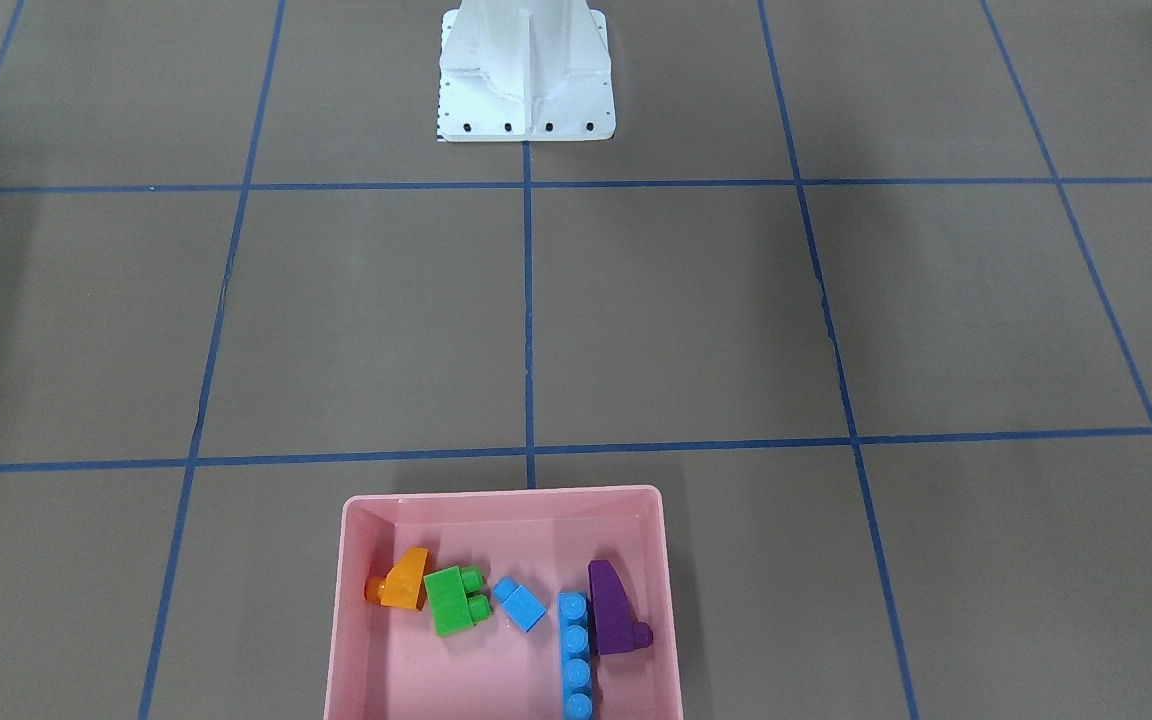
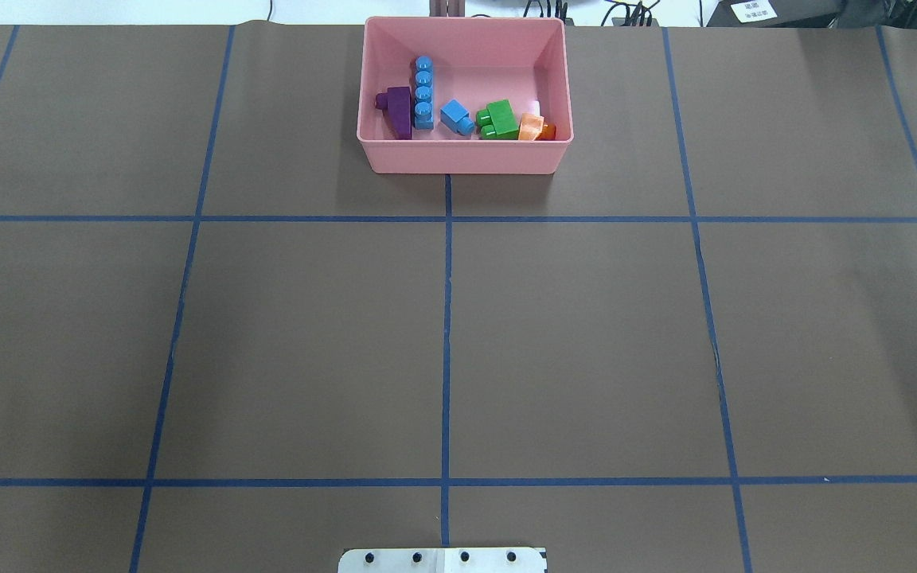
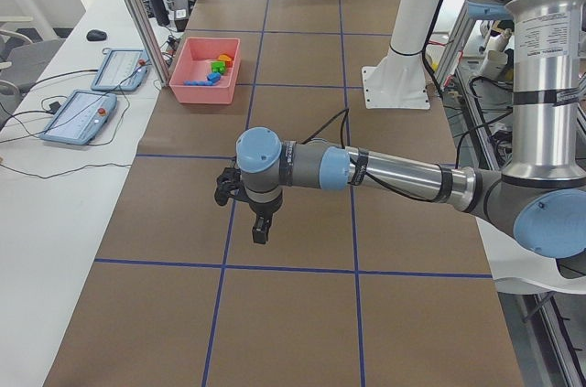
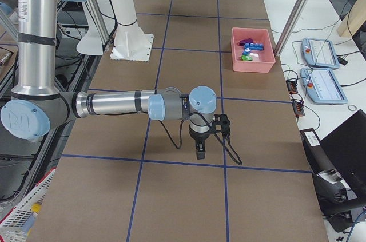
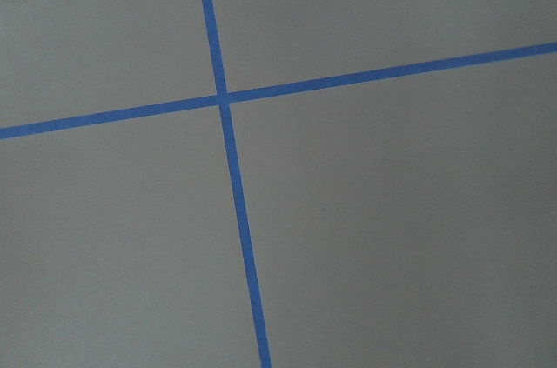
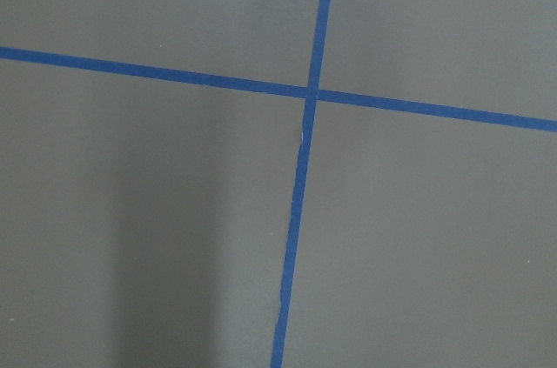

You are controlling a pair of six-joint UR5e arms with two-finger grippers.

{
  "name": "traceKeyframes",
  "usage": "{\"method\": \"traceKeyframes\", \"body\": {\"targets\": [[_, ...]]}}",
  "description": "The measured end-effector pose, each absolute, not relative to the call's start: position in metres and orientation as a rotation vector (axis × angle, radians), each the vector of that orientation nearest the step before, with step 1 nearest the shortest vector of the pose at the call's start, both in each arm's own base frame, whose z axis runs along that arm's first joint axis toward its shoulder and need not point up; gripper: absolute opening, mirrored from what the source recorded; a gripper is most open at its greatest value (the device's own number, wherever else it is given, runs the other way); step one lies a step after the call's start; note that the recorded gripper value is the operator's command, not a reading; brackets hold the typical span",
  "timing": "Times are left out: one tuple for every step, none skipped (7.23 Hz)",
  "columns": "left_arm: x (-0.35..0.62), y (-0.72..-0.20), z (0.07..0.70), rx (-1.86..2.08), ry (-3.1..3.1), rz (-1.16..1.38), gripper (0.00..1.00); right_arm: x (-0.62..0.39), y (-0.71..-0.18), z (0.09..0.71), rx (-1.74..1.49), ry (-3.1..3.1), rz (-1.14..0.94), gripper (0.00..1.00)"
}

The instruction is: Put all blocks into box

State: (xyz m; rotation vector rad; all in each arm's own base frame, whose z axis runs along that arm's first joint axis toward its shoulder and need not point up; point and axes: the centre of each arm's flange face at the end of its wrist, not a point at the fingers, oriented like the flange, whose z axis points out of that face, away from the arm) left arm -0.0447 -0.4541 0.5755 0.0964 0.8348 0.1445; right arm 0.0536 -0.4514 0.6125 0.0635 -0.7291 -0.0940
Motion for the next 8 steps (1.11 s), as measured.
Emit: {"method": "traceKeyframes", "body": {"targets": [[-0.0441, -0.4542, 0.5779, 0.092, 0.834, 0.145, 1.00, 0.0536, -0.4513, 0.6128, 0.063, -0.729, -0.093, 1.00], [-0.0436, -0.4547, 0.5777, 0.092, 0.834, 0.146, 1.00, 0.0535, -0.4514, 0.6130, 0.062, -0.729, -0.093, 1.00], [-0.0432, -0.4550, 0.5769, 0.094, 0.834, 0.148, 1.00, 0.0534, -0.4514, 0.6130, 0.062, -0.731, -0.093, 1.00], [-0.0429, -0.4551, 0.5769, 0.094, 0.834, 0.148, 1.00, 0.0531, -0.4506, 0.6135, 0.060, -0.736, -0.091, 1.00], [-0.0428, -0.4552, 0.5805, 0.088, 0.836, 0.146, 1.00, 0.0527, -0.4490, 0.6147, 0.056, -0.742, -0.090, 1.00], [-0.0427, -0.4558, 0.5831, 0.084, 0.837, 0.145, 1.00, 0.0525, -0.4476, 0.6171, 0.051, -0.745, -0.088, 1.00], [-0.0425, -0.4571, 0.5831, 0.084, 0.839, 0.145, 1.00, 0.0525, -0.4473, 0.6196, 0.048, -0.745, -0.086, 1.00], [-0.0424, -0.4585, 0.5817, 0.087, 0.840, 0.147, 1.00, 0.0525, -0.4474, 0.6213, 0.046, -0.746, -0.086, 1.00]]}}
